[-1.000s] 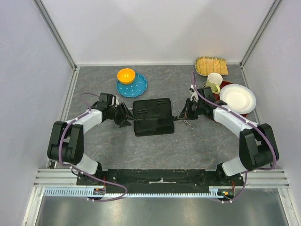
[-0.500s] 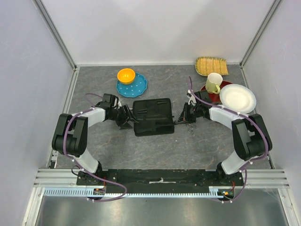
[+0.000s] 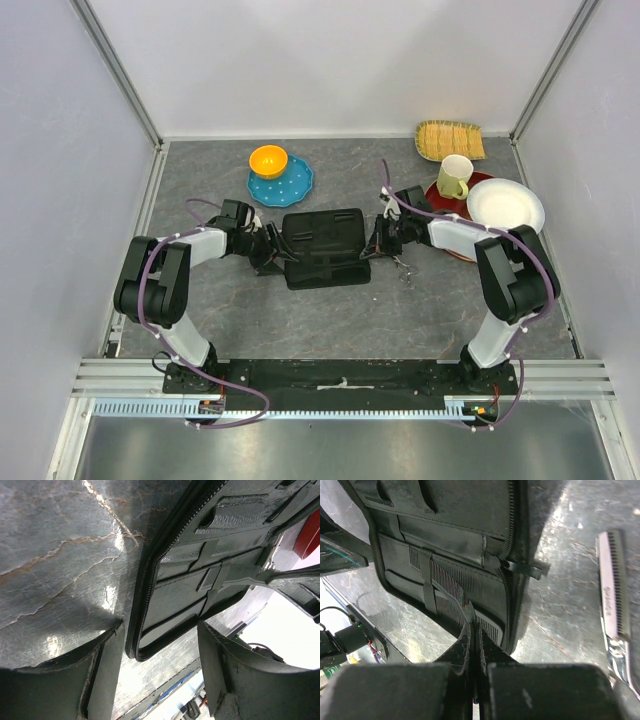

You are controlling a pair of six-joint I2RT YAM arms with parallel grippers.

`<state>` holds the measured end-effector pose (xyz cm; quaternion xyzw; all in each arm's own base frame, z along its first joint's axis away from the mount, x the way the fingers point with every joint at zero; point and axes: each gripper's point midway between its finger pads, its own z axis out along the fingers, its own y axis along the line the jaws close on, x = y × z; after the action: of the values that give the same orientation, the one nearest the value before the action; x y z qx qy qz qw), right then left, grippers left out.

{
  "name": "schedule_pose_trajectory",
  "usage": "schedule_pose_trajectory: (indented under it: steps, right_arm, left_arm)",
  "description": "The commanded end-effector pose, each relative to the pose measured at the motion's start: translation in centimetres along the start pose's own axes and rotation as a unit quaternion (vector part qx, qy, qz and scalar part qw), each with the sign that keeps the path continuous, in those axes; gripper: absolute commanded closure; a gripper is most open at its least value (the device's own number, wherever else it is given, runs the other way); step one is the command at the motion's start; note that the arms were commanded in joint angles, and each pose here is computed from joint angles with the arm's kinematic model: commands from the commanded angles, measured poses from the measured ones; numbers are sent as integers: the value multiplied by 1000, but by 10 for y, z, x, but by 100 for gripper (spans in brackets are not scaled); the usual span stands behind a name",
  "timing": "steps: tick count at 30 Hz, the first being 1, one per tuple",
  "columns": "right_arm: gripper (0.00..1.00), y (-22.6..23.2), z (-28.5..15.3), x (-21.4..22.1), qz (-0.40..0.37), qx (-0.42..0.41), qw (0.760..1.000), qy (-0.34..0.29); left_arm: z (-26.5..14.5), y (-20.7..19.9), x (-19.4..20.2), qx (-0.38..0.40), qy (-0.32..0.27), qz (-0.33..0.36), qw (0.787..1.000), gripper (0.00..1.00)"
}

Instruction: Sort the hair-cutting tools

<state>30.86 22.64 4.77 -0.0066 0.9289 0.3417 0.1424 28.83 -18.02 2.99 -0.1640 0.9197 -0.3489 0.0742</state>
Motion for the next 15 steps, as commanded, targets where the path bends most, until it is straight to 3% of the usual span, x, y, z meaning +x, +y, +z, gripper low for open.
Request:
schedule_pose_trajectory:
  steps: [1,15]
  right_arm:
    - [100,0,20,2,-35,20,999,5]
    - [100,18,59,20,-46,-9,999,7]
  left_arm:
    - [2,-12,-8,20,-7,36,999,33]
    - [5,-10,-7,17,-6,30,999,31]
